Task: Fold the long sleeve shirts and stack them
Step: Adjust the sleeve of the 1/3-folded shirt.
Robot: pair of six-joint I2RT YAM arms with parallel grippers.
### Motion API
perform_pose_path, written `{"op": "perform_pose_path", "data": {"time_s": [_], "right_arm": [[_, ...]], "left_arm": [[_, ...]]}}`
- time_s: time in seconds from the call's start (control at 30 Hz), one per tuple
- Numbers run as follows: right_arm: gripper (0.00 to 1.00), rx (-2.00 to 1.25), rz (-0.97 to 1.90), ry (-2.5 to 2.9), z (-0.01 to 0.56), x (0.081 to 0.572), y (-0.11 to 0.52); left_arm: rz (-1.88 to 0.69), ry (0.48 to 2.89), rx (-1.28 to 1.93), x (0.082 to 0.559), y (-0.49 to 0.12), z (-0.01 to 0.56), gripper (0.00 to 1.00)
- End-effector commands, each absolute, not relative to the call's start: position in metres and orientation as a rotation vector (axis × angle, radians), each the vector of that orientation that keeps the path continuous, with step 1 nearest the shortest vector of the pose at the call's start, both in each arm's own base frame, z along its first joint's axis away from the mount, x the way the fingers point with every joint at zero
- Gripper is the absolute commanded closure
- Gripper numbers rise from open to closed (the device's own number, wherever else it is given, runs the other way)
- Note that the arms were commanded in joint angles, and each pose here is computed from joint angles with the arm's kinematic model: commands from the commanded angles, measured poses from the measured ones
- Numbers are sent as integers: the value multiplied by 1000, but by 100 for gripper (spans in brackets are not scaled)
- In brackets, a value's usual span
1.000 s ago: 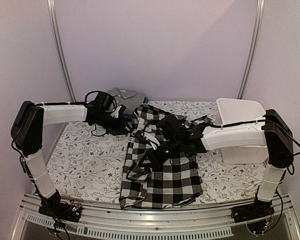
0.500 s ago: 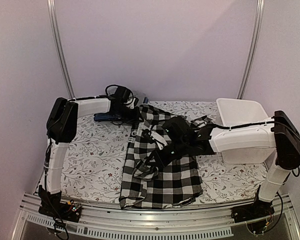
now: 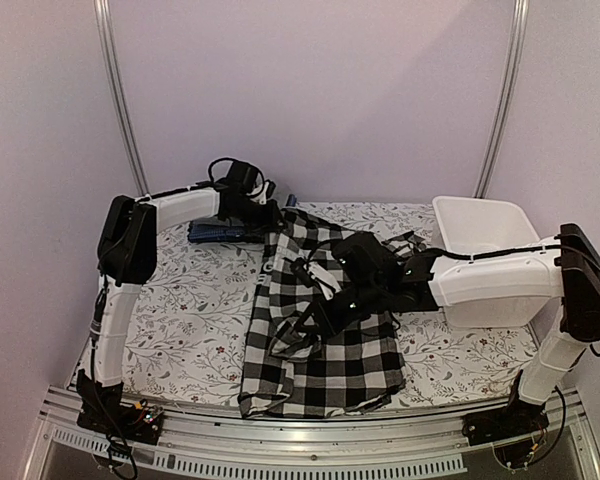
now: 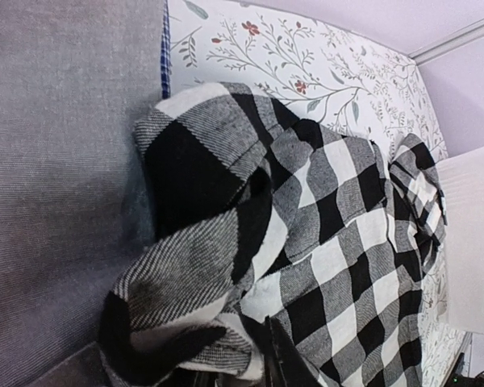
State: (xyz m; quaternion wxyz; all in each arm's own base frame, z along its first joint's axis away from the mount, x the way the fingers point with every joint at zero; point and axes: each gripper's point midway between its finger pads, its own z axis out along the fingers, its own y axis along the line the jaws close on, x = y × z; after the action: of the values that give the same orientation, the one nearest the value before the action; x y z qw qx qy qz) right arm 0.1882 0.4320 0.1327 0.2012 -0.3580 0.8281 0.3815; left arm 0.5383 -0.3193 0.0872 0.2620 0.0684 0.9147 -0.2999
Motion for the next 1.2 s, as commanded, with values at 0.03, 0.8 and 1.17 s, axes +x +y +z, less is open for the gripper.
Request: {"op": "perform_pose_path", "data": {"time_s": [0.03,0.8,1.17], "right_arm": [[100,-1030,1130,2330,129,174,434],[74,-1057,1122,2342,113,178,463],[46,-920,816,2427,111,209,431]], "left_arm": [[-821,2442,193,551,-316,86,78],[-792,2403,229,548,-308,117,70],[-791,2333,251,533,-304,172,44]]}}
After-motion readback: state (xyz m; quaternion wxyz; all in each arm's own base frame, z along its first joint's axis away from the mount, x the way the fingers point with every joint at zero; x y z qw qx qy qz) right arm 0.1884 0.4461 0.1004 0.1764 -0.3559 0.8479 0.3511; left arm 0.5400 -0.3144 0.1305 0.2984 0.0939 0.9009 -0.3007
